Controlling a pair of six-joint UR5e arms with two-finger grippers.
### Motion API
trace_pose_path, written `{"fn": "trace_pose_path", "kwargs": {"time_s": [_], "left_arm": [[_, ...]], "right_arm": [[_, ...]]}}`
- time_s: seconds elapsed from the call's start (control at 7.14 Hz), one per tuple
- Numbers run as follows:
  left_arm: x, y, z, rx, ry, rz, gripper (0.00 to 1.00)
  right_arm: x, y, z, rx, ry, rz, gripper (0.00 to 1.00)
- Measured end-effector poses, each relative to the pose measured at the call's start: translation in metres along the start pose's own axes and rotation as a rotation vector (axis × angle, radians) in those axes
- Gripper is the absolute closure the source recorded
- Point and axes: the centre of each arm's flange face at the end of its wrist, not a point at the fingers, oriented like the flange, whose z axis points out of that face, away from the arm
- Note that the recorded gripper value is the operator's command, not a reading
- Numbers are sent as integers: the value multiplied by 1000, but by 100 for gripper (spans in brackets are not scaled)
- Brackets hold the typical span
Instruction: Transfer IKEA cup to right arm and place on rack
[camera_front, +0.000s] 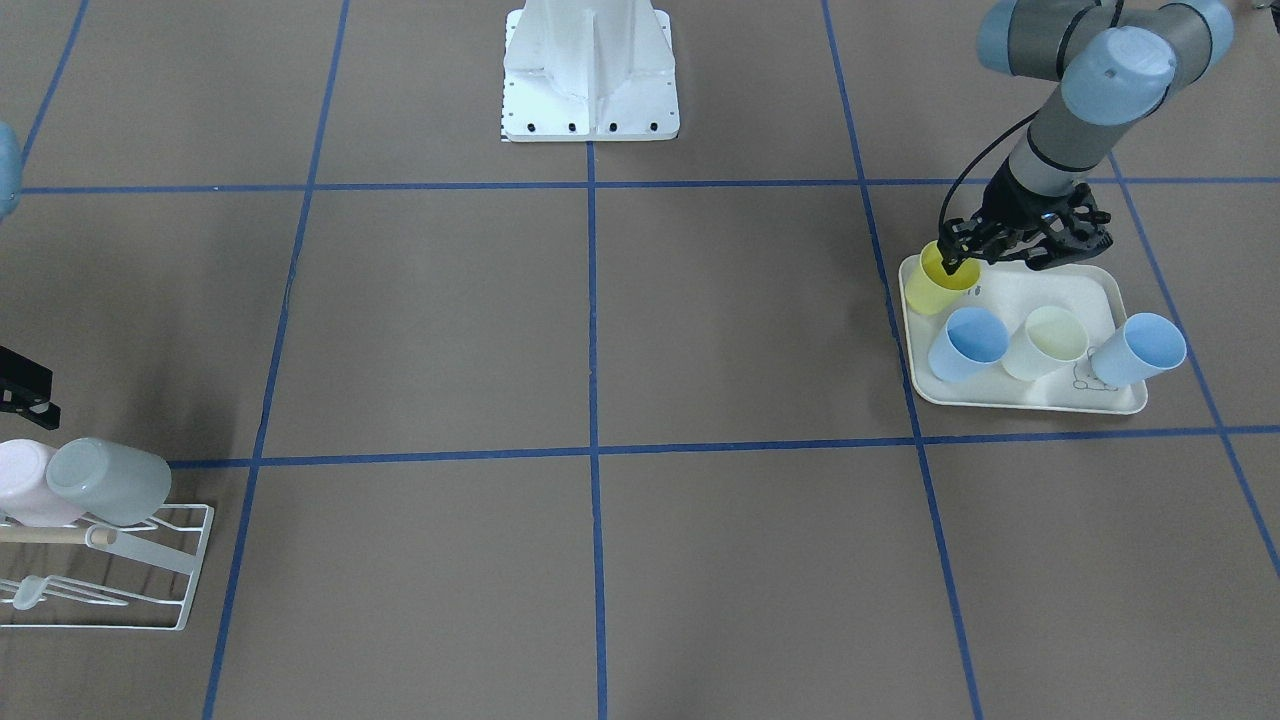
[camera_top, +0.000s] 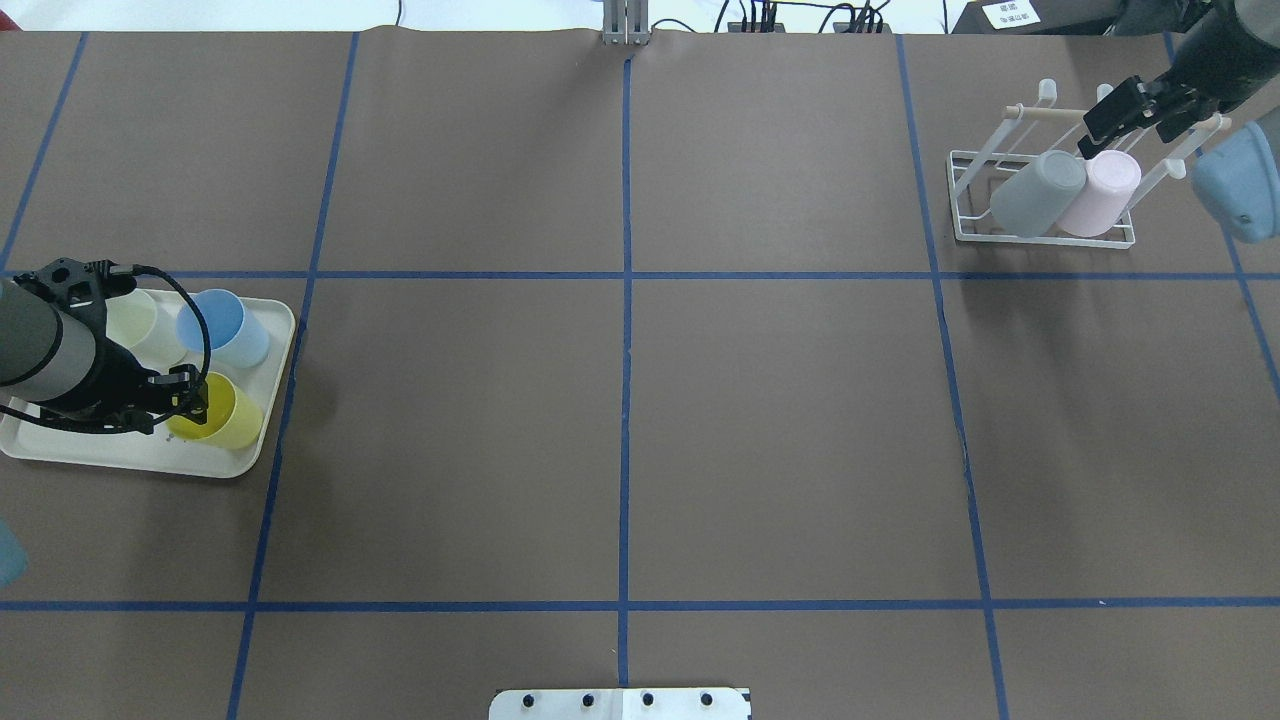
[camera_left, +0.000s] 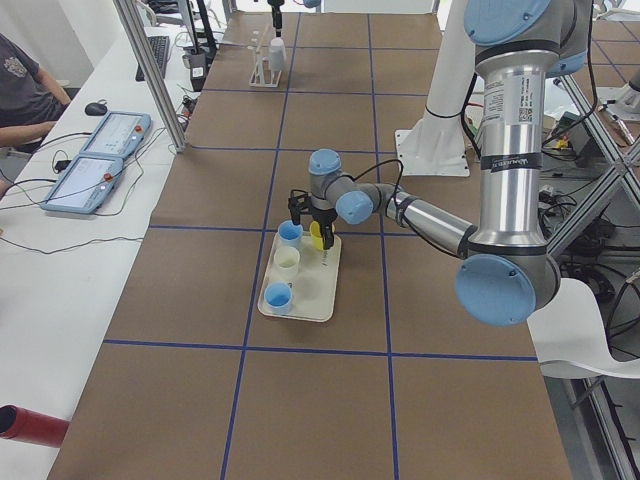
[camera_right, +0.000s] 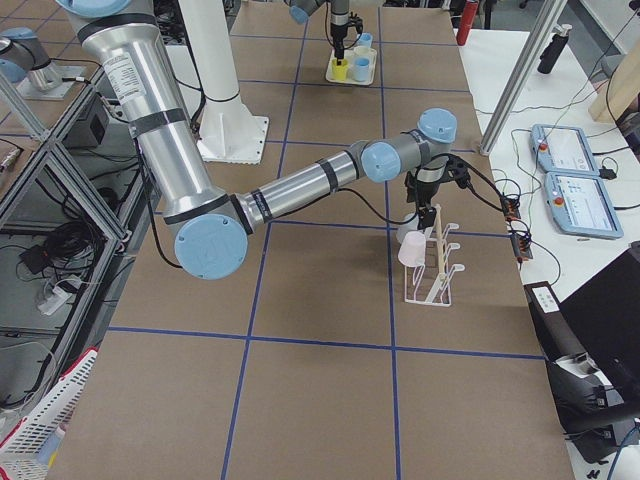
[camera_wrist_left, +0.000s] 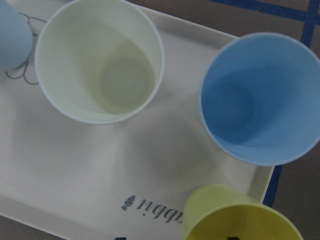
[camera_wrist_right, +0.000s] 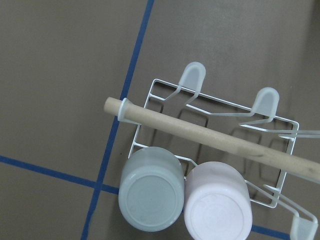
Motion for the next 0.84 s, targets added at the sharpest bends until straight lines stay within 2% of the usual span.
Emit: {"fn": "trace_pose_path", "kwargs": {"time_s": [0.42,0.84], "left_arm": [[10,8,-13,-54,47,14,100],[21,10,-100,-18,141,-7,100]], "right_arm": [[-2,0,1,1,-2,4,1],[-7,-1,1,3,-5,9,1]]}}
